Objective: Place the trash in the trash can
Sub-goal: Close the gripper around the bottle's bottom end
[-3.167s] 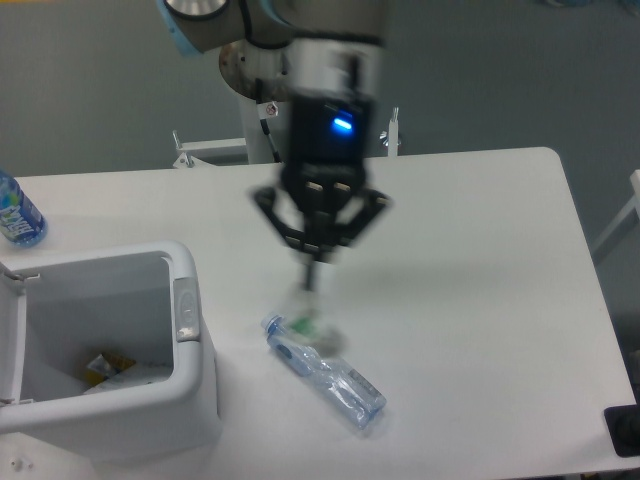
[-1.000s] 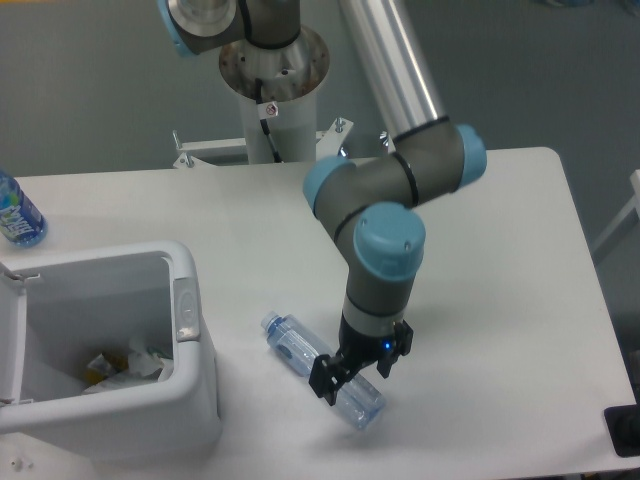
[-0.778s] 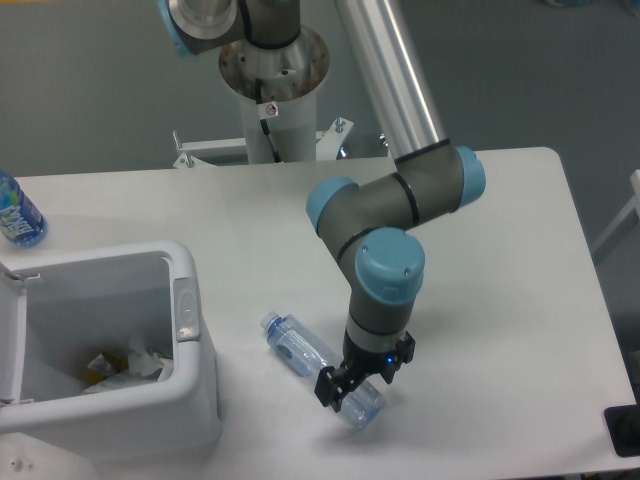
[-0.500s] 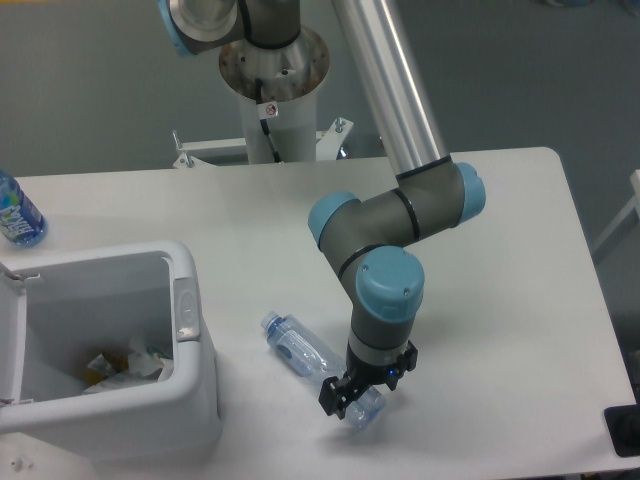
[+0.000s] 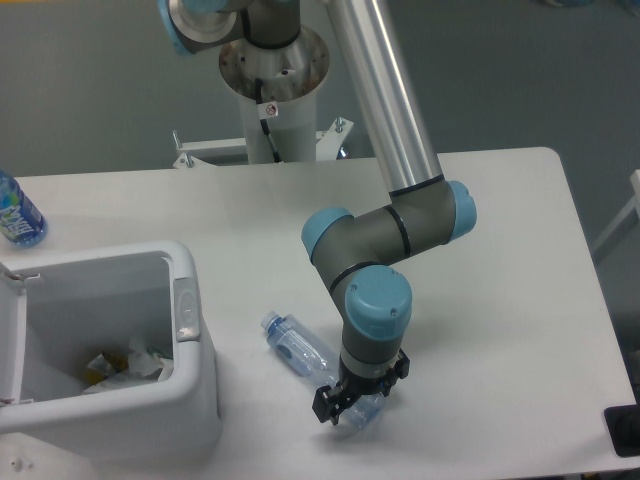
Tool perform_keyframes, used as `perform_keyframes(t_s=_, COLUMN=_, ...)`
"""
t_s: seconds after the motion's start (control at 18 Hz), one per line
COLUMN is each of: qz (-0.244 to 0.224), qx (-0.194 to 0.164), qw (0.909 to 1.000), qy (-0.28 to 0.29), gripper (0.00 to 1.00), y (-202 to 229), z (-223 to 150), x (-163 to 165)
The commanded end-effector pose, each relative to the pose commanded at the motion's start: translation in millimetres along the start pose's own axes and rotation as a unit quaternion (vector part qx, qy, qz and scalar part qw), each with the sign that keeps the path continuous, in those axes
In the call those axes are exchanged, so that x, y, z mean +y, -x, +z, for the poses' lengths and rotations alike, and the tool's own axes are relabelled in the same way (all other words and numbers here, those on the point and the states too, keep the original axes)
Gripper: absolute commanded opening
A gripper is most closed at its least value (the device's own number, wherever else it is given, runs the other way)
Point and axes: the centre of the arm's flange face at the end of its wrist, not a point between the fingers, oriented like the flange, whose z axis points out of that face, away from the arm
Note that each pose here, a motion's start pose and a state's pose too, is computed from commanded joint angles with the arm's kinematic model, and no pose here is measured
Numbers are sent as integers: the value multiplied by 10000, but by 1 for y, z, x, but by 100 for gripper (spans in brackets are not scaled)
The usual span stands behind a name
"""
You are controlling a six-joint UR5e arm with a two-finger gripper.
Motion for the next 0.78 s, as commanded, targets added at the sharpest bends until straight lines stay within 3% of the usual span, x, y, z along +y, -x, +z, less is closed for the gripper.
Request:
perform_keyframes(t_s=0.11, qz=31, qx=-165, qw=9999, qy=-32, gripper=96, y=-5, z=1, x=1)
perform_keyframes(t_s=0.22, qz=-53, qx=-163, qw=9998, qy=-49, gripper=80, y=-5, z=0, x=0)
perform_keyframes(t_s=0.39, qz=-53, qx=-156, qw=9999, qy=-48, gripper=64, y=-6, z=-2, x=1)
perform_keyframes(t_s=0.78, qz=-52, qx=-160, qw=9998, qy=-71, gripper=62, y=-6, z=-5, x=1)
